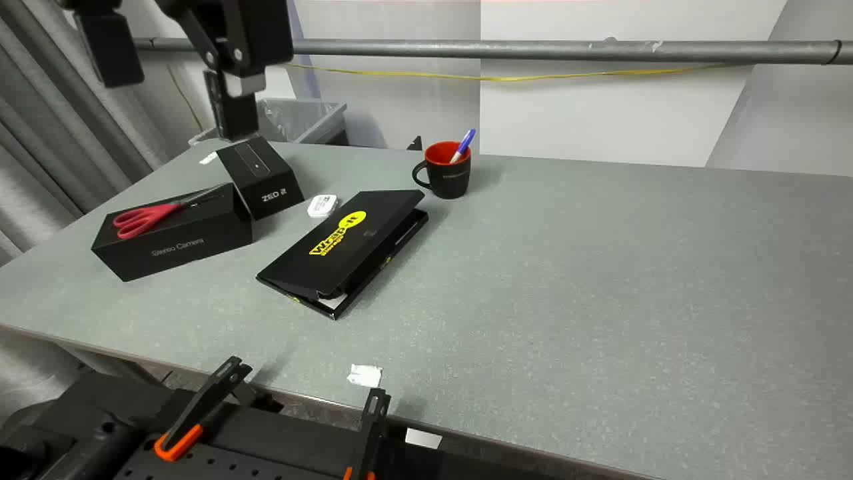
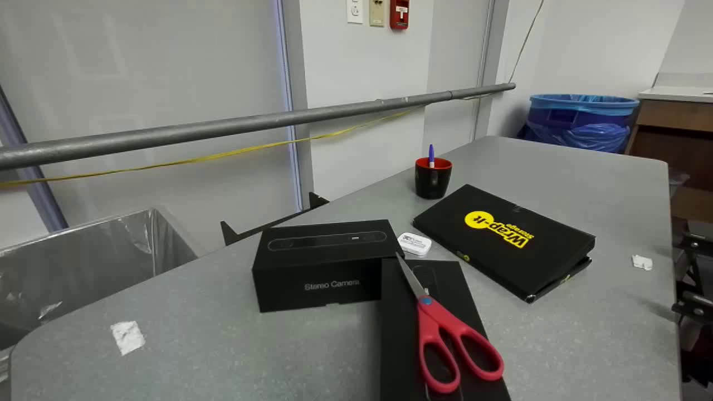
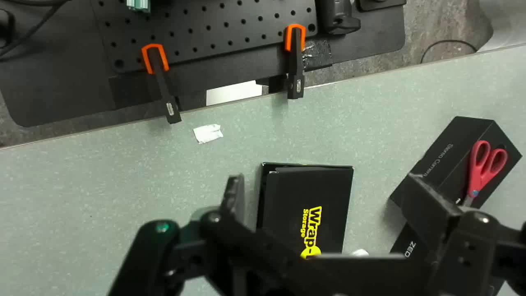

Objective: Pick up the marker from the cup and place it on the table

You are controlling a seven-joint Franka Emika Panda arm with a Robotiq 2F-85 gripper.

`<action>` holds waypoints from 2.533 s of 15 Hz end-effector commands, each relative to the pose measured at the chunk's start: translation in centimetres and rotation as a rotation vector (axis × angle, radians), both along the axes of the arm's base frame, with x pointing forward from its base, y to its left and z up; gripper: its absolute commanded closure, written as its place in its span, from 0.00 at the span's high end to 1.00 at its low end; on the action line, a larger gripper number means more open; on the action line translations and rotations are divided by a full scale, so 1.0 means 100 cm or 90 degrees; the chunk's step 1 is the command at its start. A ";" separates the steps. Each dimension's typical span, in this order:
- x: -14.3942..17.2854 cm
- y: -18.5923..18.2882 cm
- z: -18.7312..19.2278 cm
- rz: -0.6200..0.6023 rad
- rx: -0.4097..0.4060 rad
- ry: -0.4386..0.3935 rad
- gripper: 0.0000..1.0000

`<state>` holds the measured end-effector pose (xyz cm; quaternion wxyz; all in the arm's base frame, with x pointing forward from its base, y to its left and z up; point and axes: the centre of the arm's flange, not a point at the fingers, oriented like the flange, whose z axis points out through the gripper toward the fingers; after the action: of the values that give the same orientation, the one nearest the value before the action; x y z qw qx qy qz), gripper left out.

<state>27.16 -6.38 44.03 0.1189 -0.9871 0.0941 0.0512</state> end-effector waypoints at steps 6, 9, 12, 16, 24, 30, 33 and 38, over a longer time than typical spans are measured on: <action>0.030 -0.002 -0.009 -0.030 -0.022 -0.066 1.00; 0.085 -0.016 -0.017 -0.074 -0.034 -0.153 1.00; 0.130 -0.036 -0.018 -0.127 -0.043 -0.211 1.00; 0.169 -0.058 -0.016 -0.167 -0.003 -0.177 1.00; 0.159 -0.051 -0.028 -0.175 -0.037 -0.208 1.00; 0.250 -0.030 -0.096 -0.284 -0.104 -0.260 1.00; 0.288 -0.018 -0.139 -0.335 -0.130 -0.281 1.00; 0.330 -0.018 -0.186 -0.377 -0.146 -0.297 1.00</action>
<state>55.65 -8.29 27.40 0.0468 -0.9200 0.3293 -0.2071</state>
